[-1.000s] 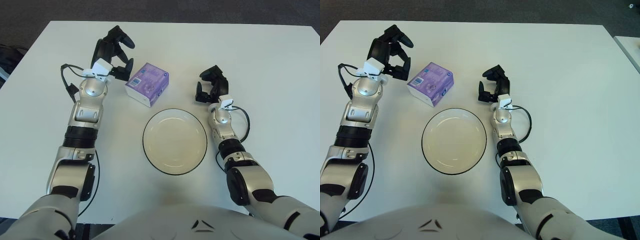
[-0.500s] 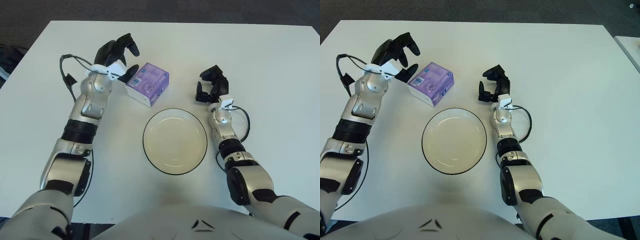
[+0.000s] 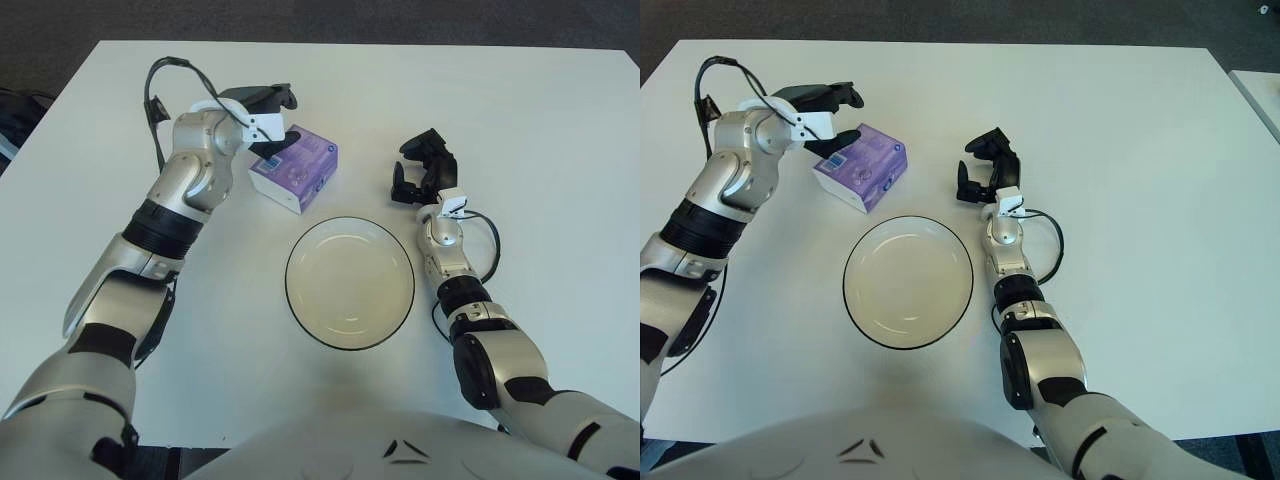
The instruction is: Put the tissue paper into the plate.
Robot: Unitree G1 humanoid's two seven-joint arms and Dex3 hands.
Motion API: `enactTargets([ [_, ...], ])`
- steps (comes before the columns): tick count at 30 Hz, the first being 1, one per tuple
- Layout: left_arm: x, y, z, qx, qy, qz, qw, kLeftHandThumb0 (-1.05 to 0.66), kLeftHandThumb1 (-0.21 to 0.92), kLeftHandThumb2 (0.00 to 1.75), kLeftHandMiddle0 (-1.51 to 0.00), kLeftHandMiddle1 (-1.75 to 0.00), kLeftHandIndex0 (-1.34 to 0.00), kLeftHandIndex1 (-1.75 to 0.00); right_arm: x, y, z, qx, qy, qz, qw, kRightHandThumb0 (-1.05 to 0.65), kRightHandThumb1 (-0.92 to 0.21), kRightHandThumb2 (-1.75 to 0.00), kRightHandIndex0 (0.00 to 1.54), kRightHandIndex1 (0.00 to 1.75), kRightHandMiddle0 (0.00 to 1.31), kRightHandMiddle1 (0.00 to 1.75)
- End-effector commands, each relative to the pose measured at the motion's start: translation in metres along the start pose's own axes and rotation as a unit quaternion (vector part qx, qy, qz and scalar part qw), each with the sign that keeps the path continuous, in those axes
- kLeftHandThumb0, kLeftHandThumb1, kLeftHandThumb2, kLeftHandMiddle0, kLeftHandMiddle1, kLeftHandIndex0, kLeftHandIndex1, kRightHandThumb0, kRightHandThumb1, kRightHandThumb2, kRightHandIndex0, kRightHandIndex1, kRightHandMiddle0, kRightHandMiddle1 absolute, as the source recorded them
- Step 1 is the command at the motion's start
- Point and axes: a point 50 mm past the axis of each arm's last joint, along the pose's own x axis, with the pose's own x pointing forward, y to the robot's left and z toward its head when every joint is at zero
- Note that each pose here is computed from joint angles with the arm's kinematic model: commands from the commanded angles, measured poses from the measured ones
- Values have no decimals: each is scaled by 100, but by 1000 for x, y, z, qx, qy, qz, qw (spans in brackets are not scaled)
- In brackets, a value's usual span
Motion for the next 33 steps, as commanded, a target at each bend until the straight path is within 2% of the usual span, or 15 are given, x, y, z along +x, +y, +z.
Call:
enactTargets([
  [1,-1,9,8,102,44,-65,992,-105,92,117,-43,-53,0,-1,-111,-34,-108,-60,300,-29,952,-1,-21,-137,71,175,58,152],
  [3,0,10,10,114,46,-75,990,-105,92,119,-42,-37,0,0,-111,-34,-108,-59,302,-29,951,-2,-21,-137,71,175,58,152],
  [5,0,12,12,118,44,-81,989,-105,92,120,-40,-28,0,0,-111,-34,-108,-59,303,-29,951,-2,-21,-137,71,175,58,152],
  [8,1,16,14,122,44,-89,988,-105,92,121,-36,-20,0,0,-111,-33,-109,-59,305,-30,950,-2,-21,-137,71,175,58,152],
  [13,1,24,19,122,39,-100,987,-105,92,118,-21,-9,0,0,-111,-31,-110,-60,311,-31,948,-2,-21,-138,71,175,58,152],
  [18,-1,35,29,108,12,-114,987,-105,92,118,-13,-3,0,0,-111,-30,-111,-61,316,-31,946,-2,-21,-138,72,175,58,152],
  [22,-9,50,39,88,-24,-112,990,-105,92,123,-4,-1,0,0,-111,-29,-111,-66,320,-31,945,-2,-21,-138,72,175,58,152],
  [27,-13,54,36,78,-47,-115,989,-105,92,128,-1,0,0,0,-110,-26,-112,-70,322,-29,944,-2,-21,-138,72,175,58,152],
  [30,-14,55,34,80,-50,-126,988,-105,92,129,0,0,0,0,-110,-24,-111,-71,322,-28,944,-1,-27,-136,58,175,53,167],
  [33,-13,55,31,87,-50,-144,984,-105,92,130,0,0,0,0,-109,-23,-111,-71,323,-28,944,-1,-29,-135,54,175,51,172],
])
